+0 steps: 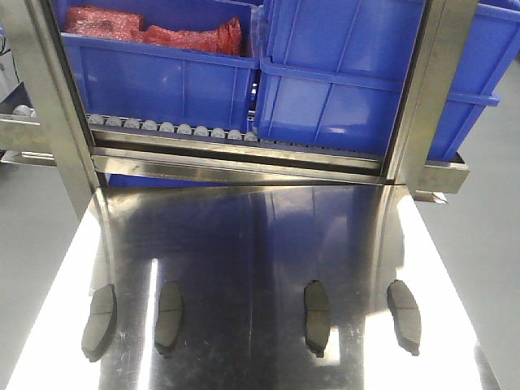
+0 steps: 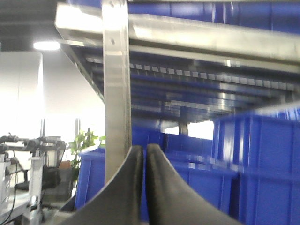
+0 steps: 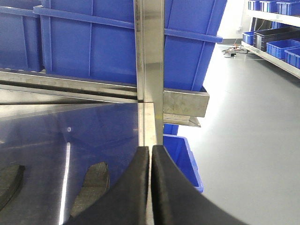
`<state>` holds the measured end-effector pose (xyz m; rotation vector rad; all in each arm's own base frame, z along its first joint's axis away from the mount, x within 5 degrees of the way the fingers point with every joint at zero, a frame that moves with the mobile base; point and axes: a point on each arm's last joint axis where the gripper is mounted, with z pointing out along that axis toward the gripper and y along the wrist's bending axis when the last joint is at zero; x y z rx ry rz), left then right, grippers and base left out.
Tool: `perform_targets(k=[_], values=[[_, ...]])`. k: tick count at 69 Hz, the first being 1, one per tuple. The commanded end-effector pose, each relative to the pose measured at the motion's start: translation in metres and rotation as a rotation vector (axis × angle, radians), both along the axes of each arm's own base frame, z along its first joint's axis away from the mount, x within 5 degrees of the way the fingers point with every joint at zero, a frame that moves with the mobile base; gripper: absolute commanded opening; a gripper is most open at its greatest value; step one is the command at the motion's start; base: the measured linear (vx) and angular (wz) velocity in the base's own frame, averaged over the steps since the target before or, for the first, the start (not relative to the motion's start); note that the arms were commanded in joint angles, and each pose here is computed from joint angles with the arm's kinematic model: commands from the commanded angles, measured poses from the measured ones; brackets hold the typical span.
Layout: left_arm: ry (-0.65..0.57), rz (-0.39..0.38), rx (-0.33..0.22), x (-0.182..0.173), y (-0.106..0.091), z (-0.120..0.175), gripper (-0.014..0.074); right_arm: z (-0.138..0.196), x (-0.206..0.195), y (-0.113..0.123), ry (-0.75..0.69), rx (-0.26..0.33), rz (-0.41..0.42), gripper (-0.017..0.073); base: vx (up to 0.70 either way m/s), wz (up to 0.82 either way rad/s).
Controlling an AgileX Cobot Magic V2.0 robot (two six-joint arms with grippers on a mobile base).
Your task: Move and align brake pads A on conveyor
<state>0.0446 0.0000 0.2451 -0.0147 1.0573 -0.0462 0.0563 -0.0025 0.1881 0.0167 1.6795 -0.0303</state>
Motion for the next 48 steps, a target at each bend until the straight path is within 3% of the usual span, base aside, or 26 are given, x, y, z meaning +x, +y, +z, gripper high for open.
perform_targets(k=[1, 4, 12, 22, 29, 37, 48], values=[[-0.185, -0.015, -0.115, -0.015, 0.005, 0.032, -0.0006, 0.004, 0.000, 0.001, -0.076, -0.016, 0.009, -0.0007, 0.00, 0.00], [-0.200, -0.017, -0.120, -0.019, 0.005, 0.043, -0.0006, 0.004, 0.000, 0.001, -0.076, -0.016, 0.009, -0.0007, 0.00, 0.00], [-0.157, -0.009, -0.074, -0.024, 0.004, 0.074, -0.0006, 0.004, 0.000, 0.001, -0.076, -0.016, 0.009, -0.0007, 0.00, 0.00], [0.021, 0.003, 0.008, -0.013, 0.000, 0.118, 0.0001, 0.004, 0.000, 0.001, -0.076, -0.016, 0.009, -0.0007, 0.00, 0.00], [0.165, -0.012, 0.024, 0.006, -0.002, 0.145, 0.0043, 0.004, 0.000, 0.001, -0.076, -0.016, 0.009, -0.0007, 0.00, 0.00], [0.313, -0.030, 0.041, 0.028, -0.004, 0.170, 0.0179, 0.004, 0.000, 0.001, -0.076, -0.016, 0.009, -0.0007, 0.00, 0.00], [0.502, -0.042, 0.085, 0.065, -0.007, 0.185, 0.0475, 0.004, 0.000, 0.001, -0.076, -0.016, 0.009, -0.0007, 0.00, 0.00]])
